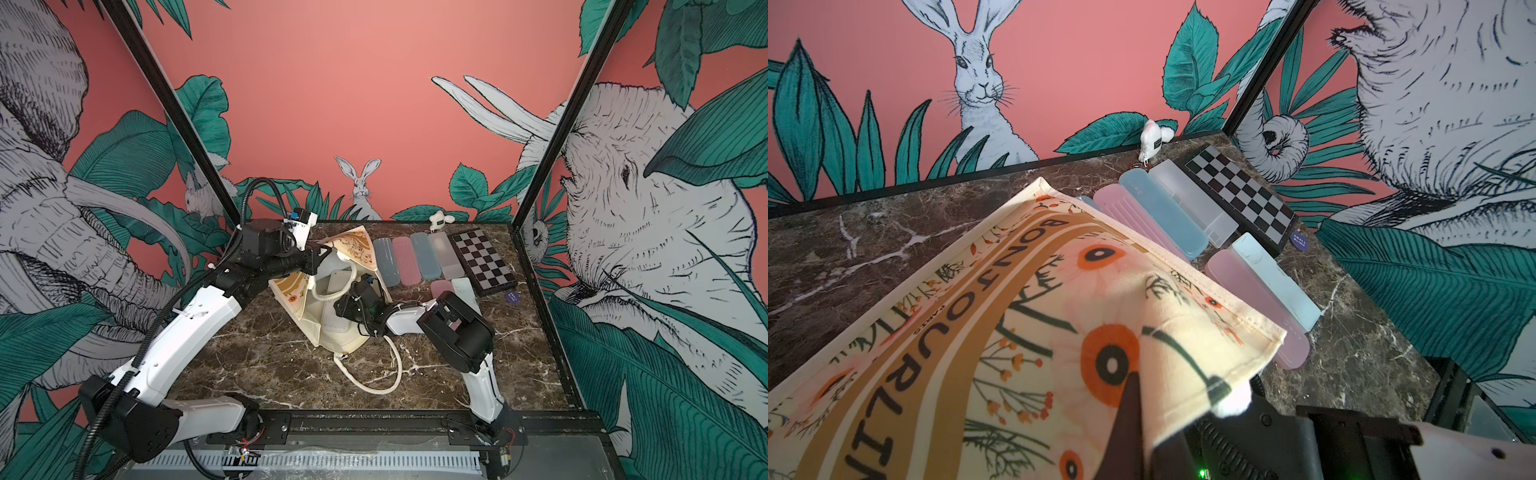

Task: Take out the pencil case from the canvas bag
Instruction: Pick up the pencil case from the canvas bag.

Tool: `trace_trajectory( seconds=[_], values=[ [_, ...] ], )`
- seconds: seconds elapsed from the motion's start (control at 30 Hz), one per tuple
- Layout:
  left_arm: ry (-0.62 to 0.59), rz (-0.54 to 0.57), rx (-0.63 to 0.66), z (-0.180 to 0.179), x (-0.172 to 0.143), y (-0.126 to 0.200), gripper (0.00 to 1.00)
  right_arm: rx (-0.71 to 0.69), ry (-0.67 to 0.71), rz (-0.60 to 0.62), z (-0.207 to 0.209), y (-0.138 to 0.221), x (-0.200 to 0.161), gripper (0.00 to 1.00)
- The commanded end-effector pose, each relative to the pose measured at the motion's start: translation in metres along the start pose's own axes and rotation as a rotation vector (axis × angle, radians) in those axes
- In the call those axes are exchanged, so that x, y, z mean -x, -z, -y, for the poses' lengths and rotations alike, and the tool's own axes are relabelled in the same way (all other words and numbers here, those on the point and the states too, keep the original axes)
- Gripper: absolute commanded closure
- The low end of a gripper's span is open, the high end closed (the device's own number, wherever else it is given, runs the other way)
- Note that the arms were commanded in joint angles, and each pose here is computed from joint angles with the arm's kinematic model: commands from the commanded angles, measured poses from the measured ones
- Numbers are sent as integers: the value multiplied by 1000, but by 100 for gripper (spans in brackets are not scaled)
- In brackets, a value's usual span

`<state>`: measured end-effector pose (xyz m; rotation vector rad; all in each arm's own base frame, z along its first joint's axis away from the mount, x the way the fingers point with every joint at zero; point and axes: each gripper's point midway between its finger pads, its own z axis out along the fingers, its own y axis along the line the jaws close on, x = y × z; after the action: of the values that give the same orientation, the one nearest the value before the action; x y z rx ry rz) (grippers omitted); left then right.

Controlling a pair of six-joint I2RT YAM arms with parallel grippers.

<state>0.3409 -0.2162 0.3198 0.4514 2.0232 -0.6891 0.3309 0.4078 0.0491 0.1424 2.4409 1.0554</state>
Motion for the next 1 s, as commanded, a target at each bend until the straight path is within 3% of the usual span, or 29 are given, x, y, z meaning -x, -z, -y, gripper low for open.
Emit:
trace_trajectory(
  seconds=[0.0,0.27,0.53,0.73,0.97],
  values=[
    [-16,133,13,2,42,17,100,-141,-46,-4,40,9,-4,47],
    [-13,126,19,-1,39,15,100,-85,6,31,21,18,7,62],
    [-10,119,45,-6,38,11,100,-59,87,48,6,31,14,70],
    [-31,70,187,-30,39,11,100,-55,206,53,-6,49,18,73],
    [-165,29,325,-51,47,15,100,-84,345,19,-13,69,18,77]
  ],
)
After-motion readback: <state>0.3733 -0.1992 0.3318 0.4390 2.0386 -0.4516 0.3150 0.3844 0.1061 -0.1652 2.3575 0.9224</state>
